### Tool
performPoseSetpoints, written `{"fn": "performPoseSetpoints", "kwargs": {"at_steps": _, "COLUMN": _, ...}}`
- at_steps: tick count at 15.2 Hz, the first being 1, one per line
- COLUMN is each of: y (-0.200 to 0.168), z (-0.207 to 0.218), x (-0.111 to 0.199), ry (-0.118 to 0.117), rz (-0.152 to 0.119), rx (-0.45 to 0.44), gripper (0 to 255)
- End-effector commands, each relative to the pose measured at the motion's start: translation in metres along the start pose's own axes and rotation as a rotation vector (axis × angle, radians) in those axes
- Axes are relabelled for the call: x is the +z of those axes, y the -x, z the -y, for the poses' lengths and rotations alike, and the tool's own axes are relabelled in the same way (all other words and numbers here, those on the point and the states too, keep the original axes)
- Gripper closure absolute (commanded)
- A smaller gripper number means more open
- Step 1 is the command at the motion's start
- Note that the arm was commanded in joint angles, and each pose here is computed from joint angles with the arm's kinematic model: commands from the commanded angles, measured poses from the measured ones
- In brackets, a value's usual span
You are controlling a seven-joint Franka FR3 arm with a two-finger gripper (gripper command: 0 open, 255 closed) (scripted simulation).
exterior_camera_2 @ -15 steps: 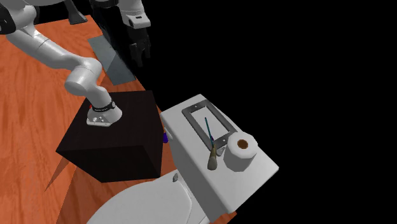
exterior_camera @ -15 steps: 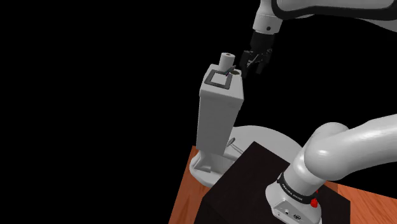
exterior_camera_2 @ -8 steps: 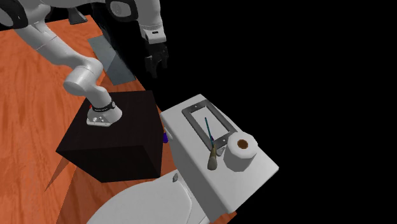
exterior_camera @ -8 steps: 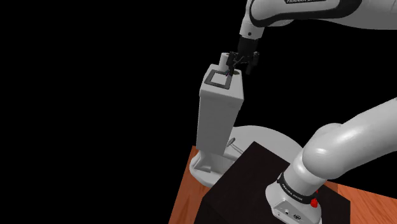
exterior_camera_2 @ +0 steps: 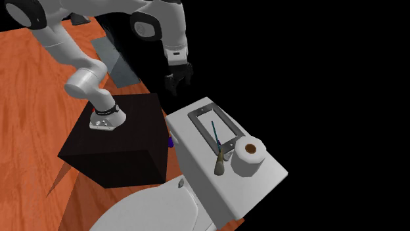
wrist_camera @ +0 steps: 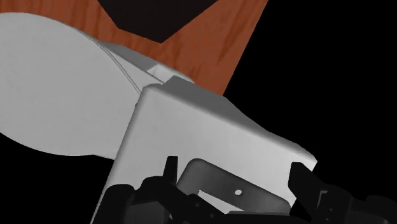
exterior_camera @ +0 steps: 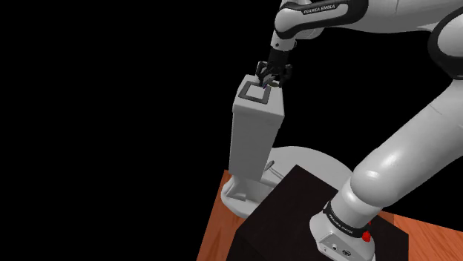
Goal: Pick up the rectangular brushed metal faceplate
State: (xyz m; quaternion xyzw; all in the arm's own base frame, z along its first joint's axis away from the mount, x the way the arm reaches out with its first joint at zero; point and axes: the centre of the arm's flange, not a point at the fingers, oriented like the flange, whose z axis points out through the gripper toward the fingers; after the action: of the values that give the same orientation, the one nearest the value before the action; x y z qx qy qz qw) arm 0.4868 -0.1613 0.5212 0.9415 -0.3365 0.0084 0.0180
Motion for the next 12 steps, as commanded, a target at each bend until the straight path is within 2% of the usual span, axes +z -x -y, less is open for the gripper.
{"fn": "performPoseSetpoints", "kwargs": {"at_steps": 1, "y": -0.026, "z": -0.007, "x": 0.010, "ry": -0.007, "rz": -0.002, "rx": 0.062, "gripper": 0}}
{"fn": "performPoseSetpoints", "kwargs": {"at_steps": 12, "y": -0.147, "z": -0.066, "x": 0.066, "ry": -0.044, "rz": -0.006, "rx": 0.393, "gripper": 0}}
